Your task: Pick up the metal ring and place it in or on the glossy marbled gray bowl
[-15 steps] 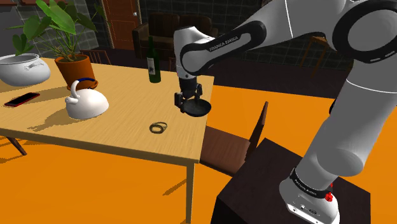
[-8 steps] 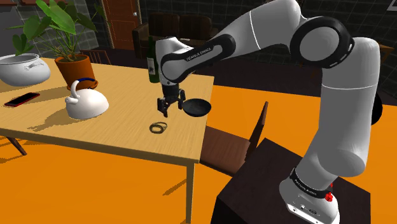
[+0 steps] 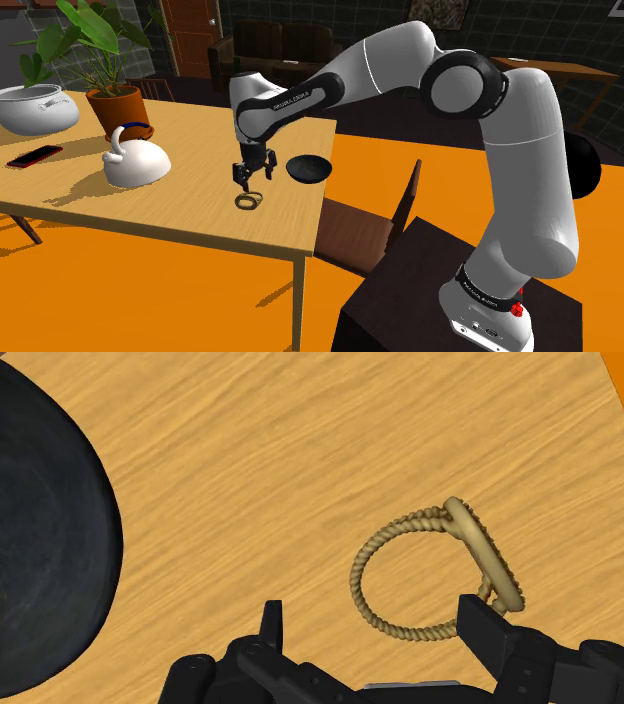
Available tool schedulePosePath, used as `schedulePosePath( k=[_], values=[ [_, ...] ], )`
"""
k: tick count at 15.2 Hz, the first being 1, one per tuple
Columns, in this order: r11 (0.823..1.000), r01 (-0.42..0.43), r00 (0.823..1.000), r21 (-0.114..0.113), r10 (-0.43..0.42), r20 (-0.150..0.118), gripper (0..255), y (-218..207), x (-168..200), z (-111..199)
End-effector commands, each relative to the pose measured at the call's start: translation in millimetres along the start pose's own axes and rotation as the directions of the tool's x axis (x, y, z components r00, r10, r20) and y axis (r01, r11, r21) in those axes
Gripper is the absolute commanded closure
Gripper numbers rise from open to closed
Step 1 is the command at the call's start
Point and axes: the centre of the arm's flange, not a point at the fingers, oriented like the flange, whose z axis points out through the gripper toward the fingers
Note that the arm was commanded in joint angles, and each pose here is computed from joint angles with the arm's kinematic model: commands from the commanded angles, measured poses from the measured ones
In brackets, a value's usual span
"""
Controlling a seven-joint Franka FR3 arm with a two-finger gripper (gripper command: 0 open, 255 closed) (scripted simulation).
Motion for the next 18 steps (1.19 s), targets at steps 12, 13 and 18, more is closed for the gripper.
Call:
schedulePosePath(
  k=[12, 13, 18],
  values=[
    [1.0, 0.0, 1.0, 0.0, 0.0, 0.0, 255, -0.5, 0.6, 24.4],
    [1.0, 0.0, 1.0, 0.0, 0.0, 0.0, 255, -0.5, 0.6, 24.5],
    [1.0, 0.0, 1.0, 0.0, 0.0, 0.0, 255, -0.5, 0.6, 24.4]
  ],
)
